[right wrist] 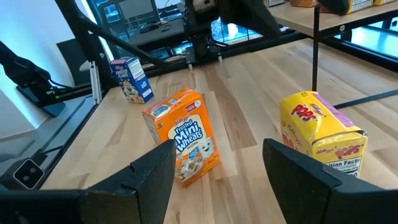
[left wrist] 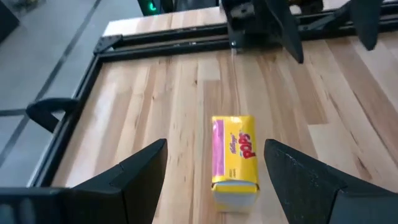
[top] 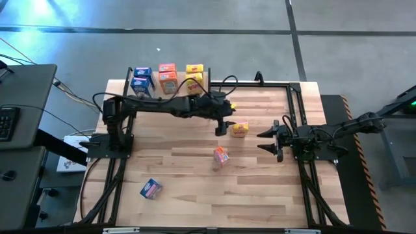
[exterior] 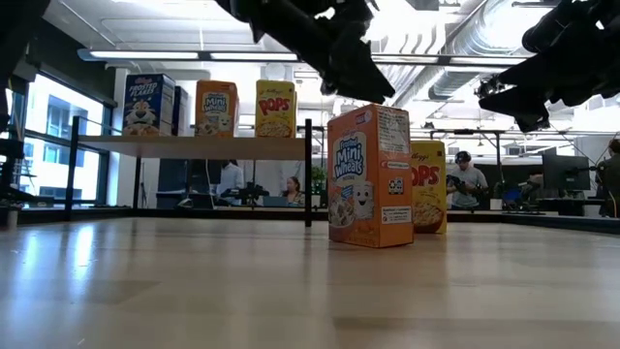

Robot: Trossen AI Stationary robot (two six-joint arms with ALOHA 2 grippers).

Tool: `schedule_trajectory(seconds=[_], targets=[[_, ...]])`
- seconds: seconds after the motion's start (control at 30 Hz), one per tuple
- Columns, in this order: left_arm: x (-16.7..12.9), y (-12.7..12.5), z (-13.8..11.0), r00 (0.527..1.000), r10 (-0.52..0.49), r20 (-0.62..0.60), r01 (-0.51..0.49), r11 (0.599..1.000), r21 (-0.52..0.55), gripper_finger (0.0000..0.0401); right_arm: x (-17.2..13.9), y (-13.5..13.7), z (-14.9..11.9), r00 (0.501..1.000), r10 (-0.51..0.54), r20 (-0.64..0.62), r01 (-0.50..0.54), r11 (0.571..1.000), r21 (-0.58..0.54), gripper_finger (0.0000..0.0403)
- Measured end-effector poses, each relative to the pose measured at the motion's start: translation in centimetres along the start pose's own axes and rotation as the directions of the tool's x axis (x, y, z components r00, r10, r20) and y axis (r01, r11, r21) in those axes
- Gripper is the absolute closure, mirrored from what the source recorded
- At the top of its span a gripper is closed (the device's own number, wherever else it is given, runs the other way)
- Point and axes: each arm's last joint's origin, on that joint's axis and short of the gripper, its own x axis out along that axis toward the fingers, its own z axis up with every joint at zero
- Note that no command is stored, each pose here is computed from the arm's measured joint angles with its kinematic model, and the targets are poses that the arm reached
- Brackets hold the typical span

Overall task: Stack cereal on shelf
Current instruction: Put the yellow cereal box on the shelf aligned with the other yellow cereal boxes

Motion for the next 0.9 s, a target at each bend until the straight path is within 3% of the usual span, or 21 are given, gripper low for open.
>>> schedule_trajectory(seconds=[0.9], targets=[[4.4, -0.8, -3.0, 0.997, -0.058, -0.057, 0.054, 0.997, -0.064, 0.0141, 0.0, 0.0, -0.1, 1.000, -0.003, -0.011, 0.003, 1.000, 0.000, 0.0169]])
